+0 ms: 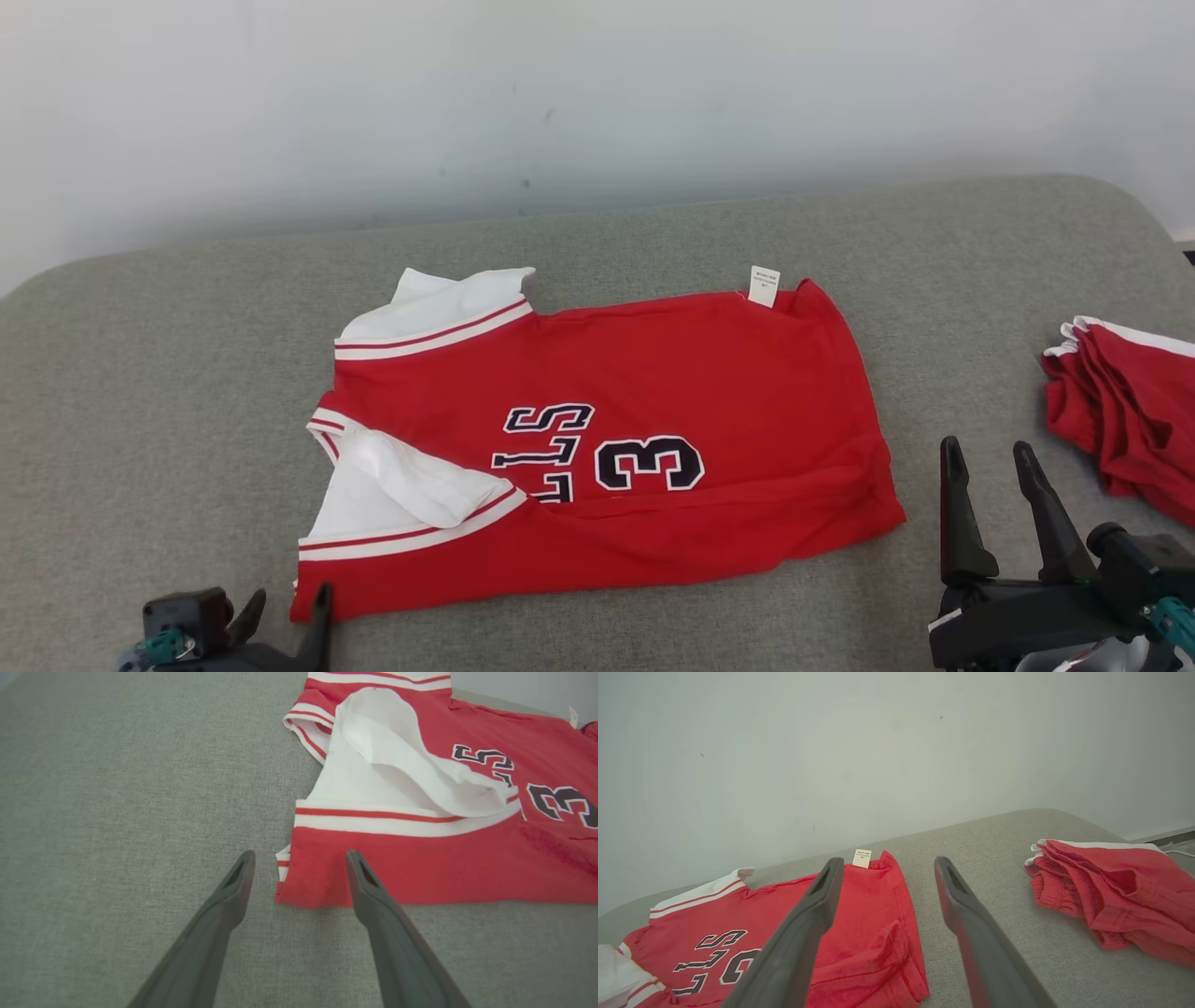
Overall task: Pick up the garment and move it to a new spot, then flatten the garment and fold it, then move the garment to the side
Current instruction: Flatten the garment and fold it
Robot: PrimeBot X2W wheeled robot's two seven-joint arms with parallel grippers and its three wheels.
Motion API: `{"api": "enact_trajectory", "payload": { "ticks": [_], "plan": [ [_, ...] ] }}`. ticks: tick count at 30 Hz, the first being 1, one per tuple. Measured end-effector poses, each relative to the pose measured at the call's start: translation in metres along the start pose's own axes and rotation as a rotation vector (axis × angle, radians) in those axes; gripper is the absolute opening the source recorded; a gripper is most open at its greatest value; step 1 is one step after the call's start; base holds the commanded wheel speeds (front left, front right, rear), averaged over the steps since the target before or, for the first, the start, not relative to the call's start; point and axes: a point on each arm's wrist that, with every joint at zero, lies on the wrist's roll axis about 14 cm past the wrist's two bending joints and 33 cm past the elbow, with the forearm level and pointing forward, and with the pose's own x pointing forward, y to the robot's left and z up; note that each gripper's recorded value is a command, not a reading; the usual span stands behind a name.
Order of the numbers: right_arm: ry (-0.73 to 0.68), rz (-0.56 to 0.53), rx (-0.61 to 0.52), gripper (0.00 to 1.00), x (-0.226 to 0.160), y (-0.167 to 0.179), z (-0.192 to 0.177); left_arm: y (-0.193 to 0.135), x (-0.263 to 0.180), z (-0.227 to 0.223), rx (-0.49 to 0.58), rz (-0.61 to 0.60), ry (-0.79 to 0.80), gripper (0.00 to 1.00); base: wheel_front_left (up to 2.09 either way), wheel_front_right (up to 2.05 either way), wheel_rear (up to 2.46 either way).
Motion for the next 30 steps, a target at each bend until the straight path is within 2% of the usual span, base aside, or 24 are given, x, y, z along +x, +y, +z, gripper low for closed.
{"api": "enact_trajectory", "payload": {
  "ticks": [5,13,14,16,17,23,30],
  "plan": [
    [-0.002,-0.011,-0.006,1.00,0.002,-0.005,0.001,0.004,0.003,-0.021,0.025,0.004,0.094,1.00,0.00,0.00,0.00],
    [0.004,-0.004,-0.005,1.00,0.002,-0.003,-0.002,0.007,0.006,-0.033,0.027,0.009,0.149,1.00,0.00,0.00,0.00],
    [0.005,-0.001,-0.005,1.00,0.002,-0.002,-0.002,0.007,0.007,-0.034,0.029,0.007,0.157,0.61,0.00,0.00,0.00],
    [0.012,0.002,-0.007,1.00,0.002,-0.002,-0.004,0.006,0.008,-0.033,0.031,-0.003,0.159,0.13,0.00,0.00,0.00],
    [0.017,0.003,-0.009,1.00,0.002,-0.002,-0.006,0.005,0.008,-0.034,0.033,-0.009,0.163,0.00,0.00,0.00,0.00],
    [0.066,0.005,-0.019,1.00,0.001,-0.004,-0.016,0.003,0.009,-0.036,0.029,-0.018,0.173,0.00,0.00,0.00,0.00],
    [0.292,-0.002,-0.093,1.00,-0.017,-0.025,-0.063,0.002,0.011,-0.035,0.028,-0.025,0.176,0.00,0.00,0.00,0.00]
  ]
}}
